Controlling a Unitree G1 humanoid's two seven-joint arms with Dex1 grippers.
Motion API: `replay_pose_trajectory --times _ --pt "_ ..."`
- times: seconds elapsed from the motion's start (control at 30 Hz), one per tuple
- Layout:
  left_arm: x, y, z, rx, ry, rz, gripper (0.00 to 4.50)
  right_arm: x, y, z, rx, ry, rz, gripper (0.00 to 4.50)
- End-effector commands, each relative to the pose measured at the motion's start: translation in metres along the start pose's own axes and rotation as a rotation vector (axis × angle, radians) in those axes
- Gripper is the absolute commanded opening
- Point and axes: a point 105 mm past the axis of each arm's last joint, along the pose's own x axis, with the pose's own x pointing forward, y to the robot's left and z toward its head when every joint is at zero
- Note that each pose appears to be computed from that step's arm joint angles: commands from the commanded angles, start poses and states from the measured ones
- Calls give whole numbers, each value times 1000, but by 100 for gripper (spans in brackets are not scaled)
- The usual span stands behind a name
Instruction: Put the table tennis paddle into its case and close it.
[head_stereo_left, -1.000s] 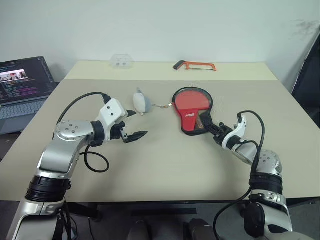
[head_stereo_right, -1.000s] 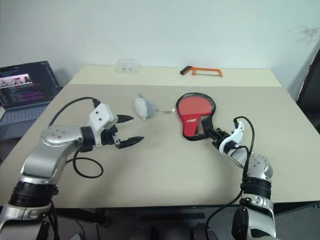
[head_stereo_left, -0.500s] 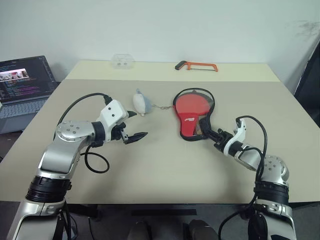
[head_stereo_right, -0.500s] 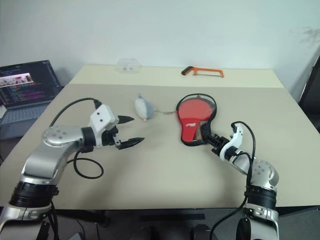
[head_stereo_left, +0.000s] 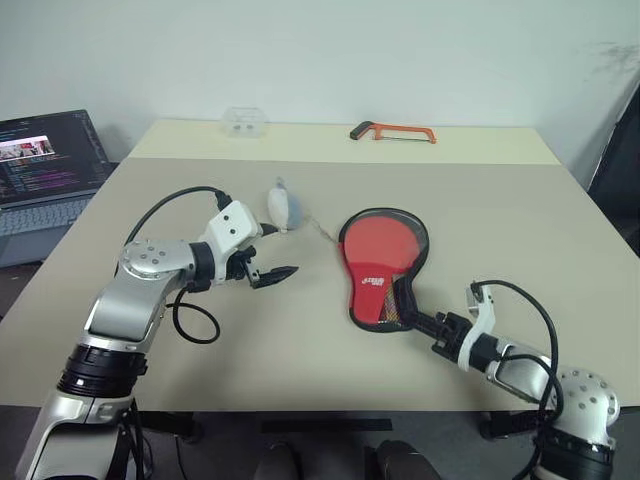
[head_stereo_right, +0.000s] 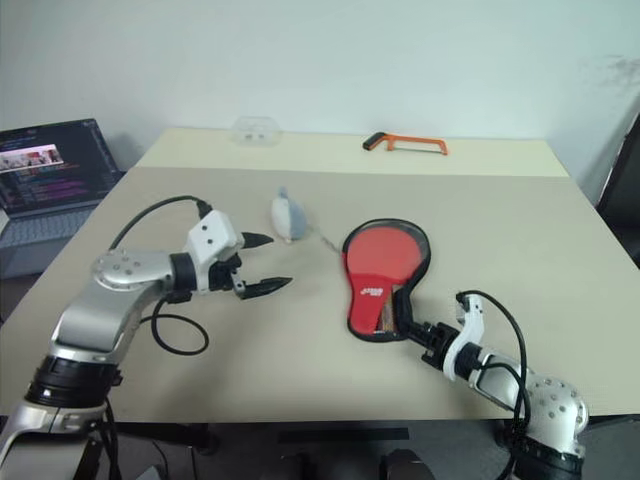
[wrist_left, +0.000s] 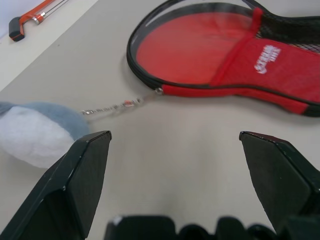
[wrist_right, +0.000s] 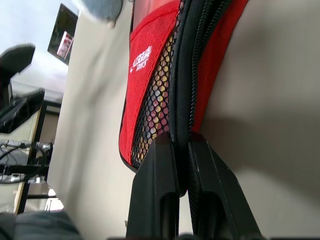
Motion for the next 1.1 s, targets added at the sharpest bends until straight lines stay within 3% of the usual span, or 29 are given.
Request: replay_pose_trajectory --times 0.03,0.3,0.57,0.8,0.97,1.1 --pt "-3 5 11 46 -23 4 450 -7 6 -43 36 168 46 1" --pt "-5 6 8 55 -8 -8 450 -30 8 -78 36 294 52 1" --pt "-6 6 9 59 -2 -19 450 -42 19 -93 45 344 99 1" --pt "-4 6 8 61 2 -20 450 -40 13 -94 42 350 62 1" --pt "-4 8 7 59 5 -11 450 -35 -2 -71 -92 309 -26 1" --pt "-3 9 6 59 4 -5 450 -37 -9 -47 -130 252 -36 121"
